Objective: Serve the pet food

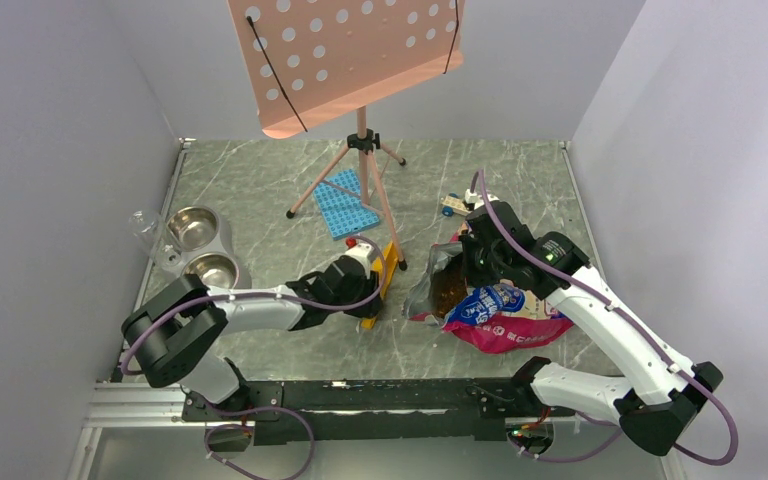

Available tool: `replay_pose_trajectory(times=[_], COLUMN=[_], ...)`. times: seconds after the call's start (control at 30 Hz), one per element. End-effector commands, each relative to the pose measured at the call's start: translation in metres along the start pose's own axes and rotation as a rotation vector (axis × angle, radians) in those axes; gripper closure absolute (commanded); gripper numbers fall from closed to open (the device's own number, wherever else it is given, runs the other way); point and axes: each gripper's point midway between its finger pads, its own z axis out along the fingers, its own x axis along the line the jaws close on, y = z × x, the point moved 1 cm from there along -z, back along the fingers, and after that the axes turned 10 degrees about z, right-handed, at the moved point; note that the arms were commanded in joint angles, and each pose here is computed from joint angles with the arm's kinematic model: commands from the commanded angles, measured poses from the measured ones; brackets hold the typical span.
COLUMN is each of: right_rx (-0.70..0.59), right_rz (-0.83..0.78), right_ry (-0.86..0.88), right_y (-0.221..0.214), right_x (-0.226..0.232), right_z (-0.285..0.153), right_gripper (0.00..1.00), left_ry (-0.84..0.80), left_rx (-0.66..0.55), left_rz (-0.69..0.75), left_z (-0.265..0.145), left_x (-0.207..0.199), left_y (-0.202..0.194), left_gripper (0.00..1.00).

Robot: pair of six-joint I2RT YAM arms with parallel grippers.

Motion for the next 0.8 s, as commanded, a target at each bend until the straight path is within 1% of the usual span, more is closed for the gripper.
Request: replay_pose_trajectory(times=[0.0,0.23,0.37,0.6,0.7,0.77], right_rx=[-0.032,0.005,0.003,-0.022,-0.053,-0.070], right_rz=[0.035,0.024,0.035,0.057,0.064,0.058], right_ry=[0.100,0.079,0.069,0.072,0.060,0.056], right_y=[0.009,0.000,-0.004,-0.002,0.004,0.007], right_x=[0.022,0.019,0.016,0.014,0.012,0.010], right_z=[-0.008,0.002,0.005,0.001,-0.003,-0.007], right_gripper=[1.00,1.00,1.00,1.00,1.00,1.00], left_ry=[0.091,0.213,0.248,0.219,0.215,0.221], left_rx=[-0.035,-0.090,-0.132,-0.192,-0.216,-0.233], left_rz=[0.055,0.104,0.143,0.171,0.152,0.163], left_z=[0.002,-0.002,-0.001,0.020,0.031,0.036], left_x=[-0.001,0.009,0.014,0.003,0.001,-0.004], left_y=[0.010,0.015,0.015,0.012,0.007,0.007], left_gripper=[0.56,0.49,0.47,0.49,0.53,0.59])
